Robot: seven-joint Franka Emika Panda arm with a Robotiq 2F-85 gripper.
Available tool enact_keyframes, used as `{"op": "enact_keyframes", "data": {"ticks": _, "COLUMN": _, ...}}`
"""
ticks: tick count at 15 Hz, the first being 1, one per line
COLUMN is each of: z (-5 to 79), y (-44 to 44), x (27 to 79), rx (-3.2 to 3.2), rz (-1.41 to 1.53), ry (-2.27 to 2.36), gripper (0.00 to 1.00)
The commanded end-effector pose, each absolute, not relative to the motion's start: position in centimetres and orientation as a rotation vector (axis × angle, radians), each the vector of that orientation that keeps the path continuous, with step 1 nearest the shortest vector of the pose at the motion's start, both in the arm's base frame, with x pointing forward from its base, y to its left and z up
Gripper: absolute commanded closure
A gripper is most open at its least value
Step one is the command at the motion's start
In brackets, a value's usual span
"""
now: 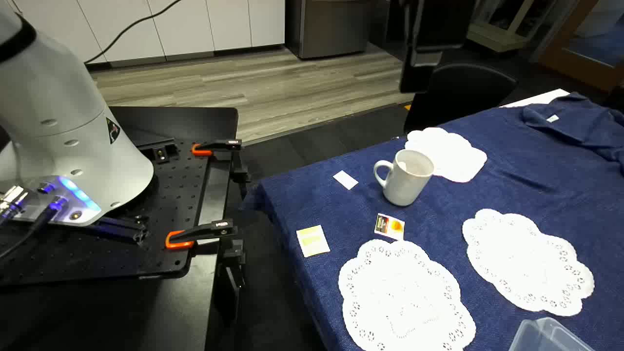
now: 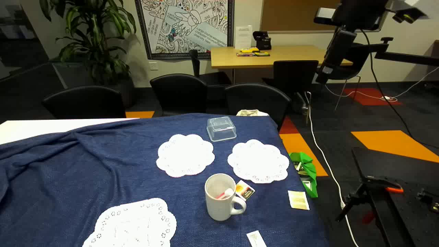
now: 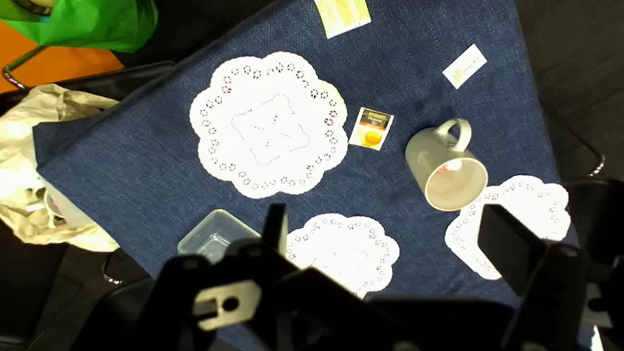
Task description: Take the marker out of the cup and put it on the table
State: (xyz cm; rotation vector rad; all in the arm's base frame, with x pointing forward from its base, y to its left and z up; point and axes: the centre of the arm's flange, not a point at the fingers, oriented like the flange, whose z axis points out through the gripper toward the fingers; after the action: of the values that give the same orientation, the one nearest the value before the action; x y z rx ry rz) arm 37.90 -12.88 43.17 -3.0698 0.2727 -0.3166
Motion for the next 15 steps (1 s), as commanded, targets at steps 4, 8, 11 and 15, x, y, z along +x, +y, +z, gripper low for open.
{"op": "enact_keyframes", "data": {"ticks": 4, "z": 43.2, "y": -12.9, "x": 37.9, "rx": -3.070, "rz": -0.317, "ry": 0.273, "gripper": 0.00}}
{"op": "enact_keyframes", "data": {"ticks": 8, "z": 43.2, "y": -12.9, "x": 37.9, "rx": -3.070, "rz": -0.317, "ry": 0.273, "gripper": 0.00}}
{"op": "enact_keyframes", "data": {"ticks": 11, "z": 43.1, "y": -12.6, "x": 38.2, "rx": -3.085, "rz": -0.321, "ry": 0.270, "gripper": 0.00}}
{"op": "enact_keyframes", "data": {"ticks": 15, "z": 43.9, "y": -10.6, "x": 40.4, "rx": -3.126, "rz": -0.309, "ry": 0.167, "gripper": 0.00}}
